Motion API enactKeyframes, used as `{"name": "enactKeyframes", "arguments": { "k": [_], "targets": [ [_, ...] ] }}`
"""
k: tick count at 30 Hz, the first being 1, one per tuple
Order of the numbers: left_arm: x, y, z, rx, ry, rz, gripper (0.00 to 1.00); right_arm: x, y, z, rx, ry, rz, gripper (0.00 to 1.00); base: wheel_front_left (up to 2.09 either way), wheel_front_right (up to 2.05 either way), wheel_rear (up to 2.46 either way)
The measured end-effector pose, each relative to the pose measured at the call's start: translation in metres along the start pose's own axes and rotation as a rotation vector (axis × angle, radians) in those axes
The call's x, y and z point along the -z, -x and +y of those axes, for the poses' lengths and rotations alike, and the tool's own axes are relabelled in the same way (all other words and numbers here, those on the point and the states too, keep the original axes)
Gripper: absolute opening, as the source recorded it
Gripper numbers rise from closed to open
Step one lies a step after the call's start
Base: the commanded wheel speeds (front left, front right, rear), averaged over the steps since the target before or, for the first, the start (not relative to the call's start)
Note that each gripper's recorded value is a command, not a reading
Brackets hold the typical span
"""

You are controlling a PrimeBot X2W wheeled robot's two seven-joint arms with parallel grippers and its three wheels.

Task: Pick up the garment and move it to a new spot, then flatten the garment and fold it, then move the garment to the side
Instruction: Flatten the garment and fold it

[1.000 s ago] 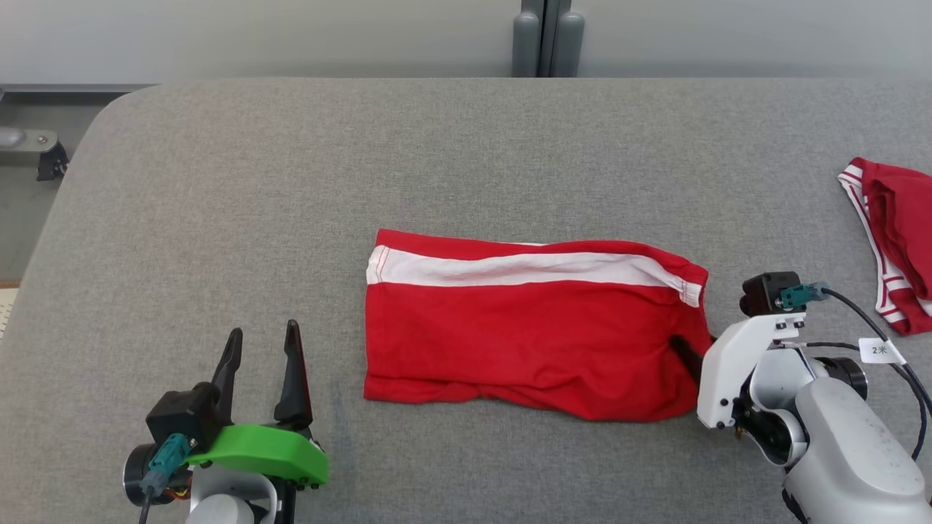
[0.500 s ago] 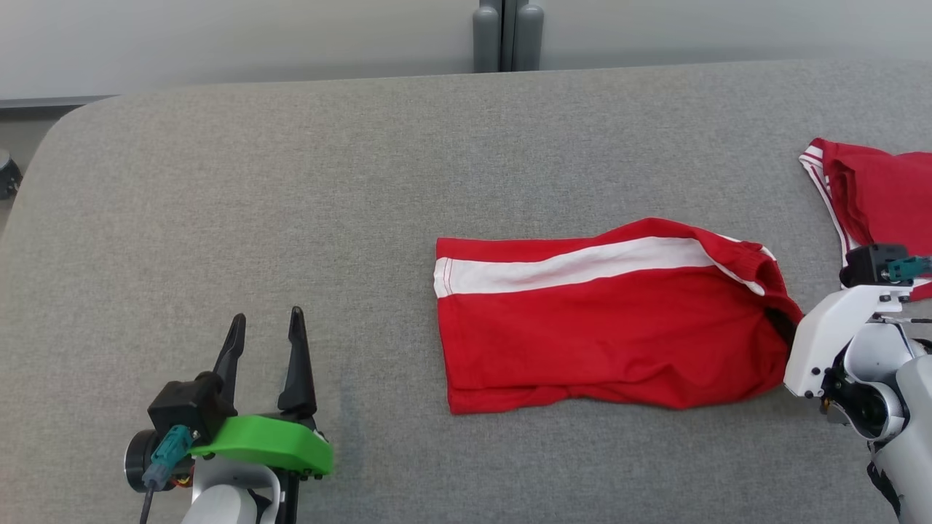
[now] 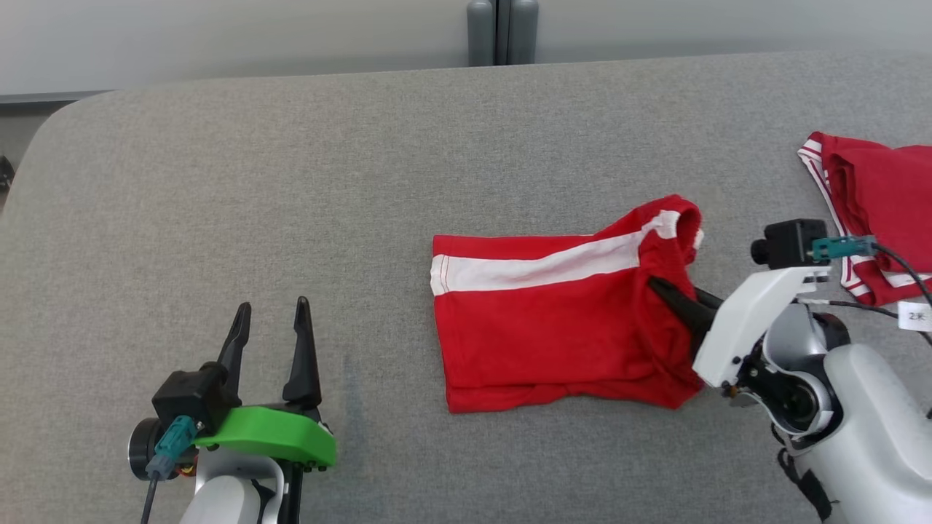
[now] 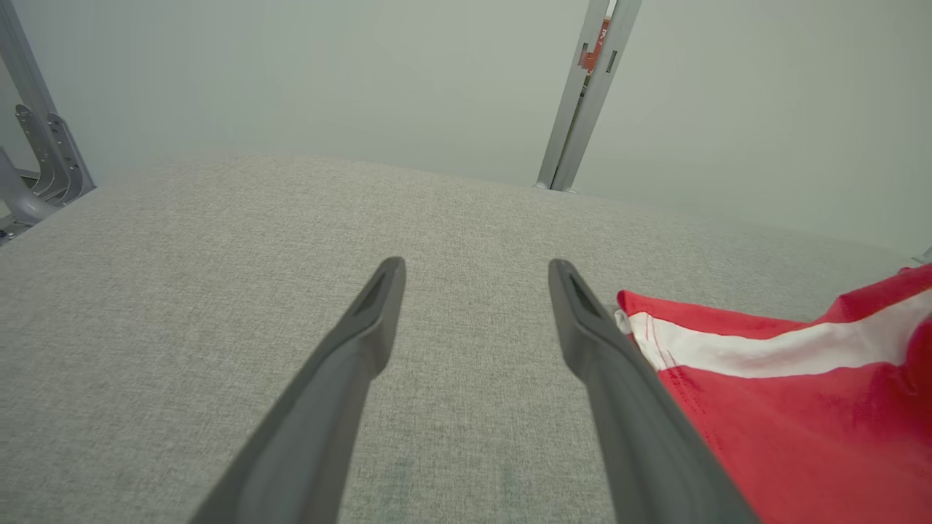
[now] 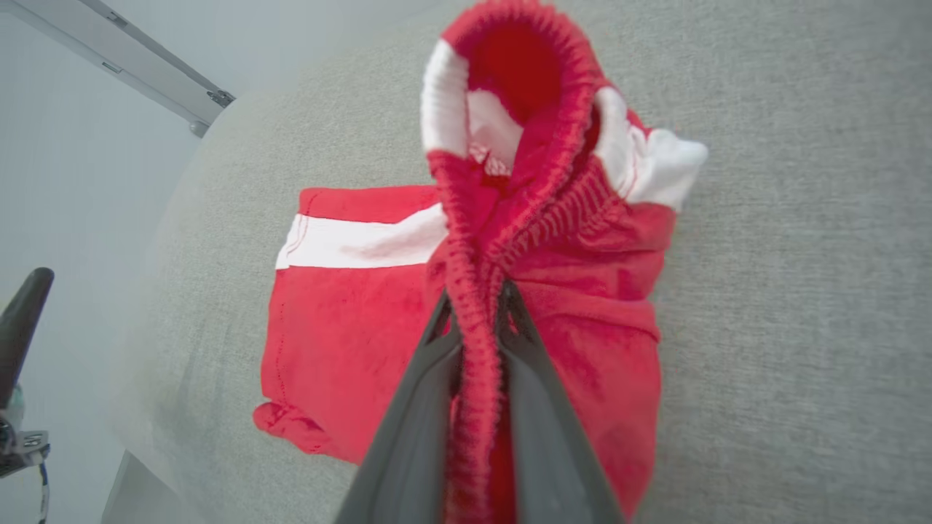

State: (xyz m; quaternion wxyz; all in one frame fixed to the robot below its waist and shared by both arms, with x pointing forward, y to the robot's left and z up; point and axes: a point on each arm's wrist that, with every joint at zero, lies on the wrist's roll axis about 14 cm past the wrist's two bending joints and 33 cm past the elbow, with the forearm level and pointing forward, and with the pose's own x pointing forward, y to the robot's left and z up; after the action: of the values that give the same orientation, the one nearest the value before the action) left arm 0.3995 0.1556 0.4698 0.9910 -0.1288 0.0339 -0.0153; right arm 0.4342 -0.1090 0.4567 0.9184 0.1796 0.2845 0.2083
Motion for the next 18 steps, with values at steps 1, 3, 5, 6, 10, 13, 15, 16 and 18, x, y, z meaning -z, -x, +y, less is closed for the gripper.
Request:
{"name": "enactKeyframes", "arguments": {
  "k": [1, 3, 5, 6, 10, 13, 15, 16, 18],
  "targets": [
    [-0.001, 0.000, 0.001, -0.002, 0.000, -0.002, 1.00, 0.000, -0.003, 0.010, -0.027, 0.000, -0.003, 0.00, 0.00, 0.00, 0.00],
    [-0.002, 0.001, 0.003, -0.008, -0.001, -0.005, 1.00, 0.000, -0.010, 0.029, -0.074, 0.002, -0.006, 0.00, 0.00, 0.00, 0.00],
    [-0.003, 0.002, 0.004, -0.012, 0.000, -0.009, 1.00, 0.002, -0.017, 0.045, -0.113, 0.004, -0.001, 0.00, 0.00, 0.00, 0.00],
    [-0.004, 0.002, 0.005, -0.016, 0.000, -0.012, 1.00, 0.004, -0.020, 0.052, -0.130, 0.002, 0.004, 0.00, 0.00, 0.00, 0.00],
    [-0.006, 0.004, 0.007, -0.028, 0.005, -0.018, 1.00, 0.014, -0.036, 0.076, -0.182, 0.012, 0.037, 0.00, 0.00, 0.00, 0.00],
    [-0.006, 0.007, 0.011, -0.041, 0.006, -0.018, 1.00, 0.022, -0.045, 0.091, -0.212, 0.024, 0.069, 0.00, 0.00, 0.00, 0.00],
    [-0.005, 0.008, 0.013, -0.049, 0.007, -0.018, 1.00, 0.029, -0.051, 0.096, -0.218, 0.036, 0.093, 0.00, 0.00, 0.00, 0.00],
    [-0.005, 0.009, 0.014, -0.052, 0.009, -0.018, 1.00, 0.032, -0.053, 0.098, -0.223, 0.037, 0.104, 0.00, 0.00, 0.00, 0.00],
    [-0.005, 0.011, 0.016, -0.059, 0.009, -0.017, 1.00, 0.040, -0.058, 0.102, -0.226, 0.044, 0.128, 0.00, 0.00, 0.00, 0.00]
  ]
}}
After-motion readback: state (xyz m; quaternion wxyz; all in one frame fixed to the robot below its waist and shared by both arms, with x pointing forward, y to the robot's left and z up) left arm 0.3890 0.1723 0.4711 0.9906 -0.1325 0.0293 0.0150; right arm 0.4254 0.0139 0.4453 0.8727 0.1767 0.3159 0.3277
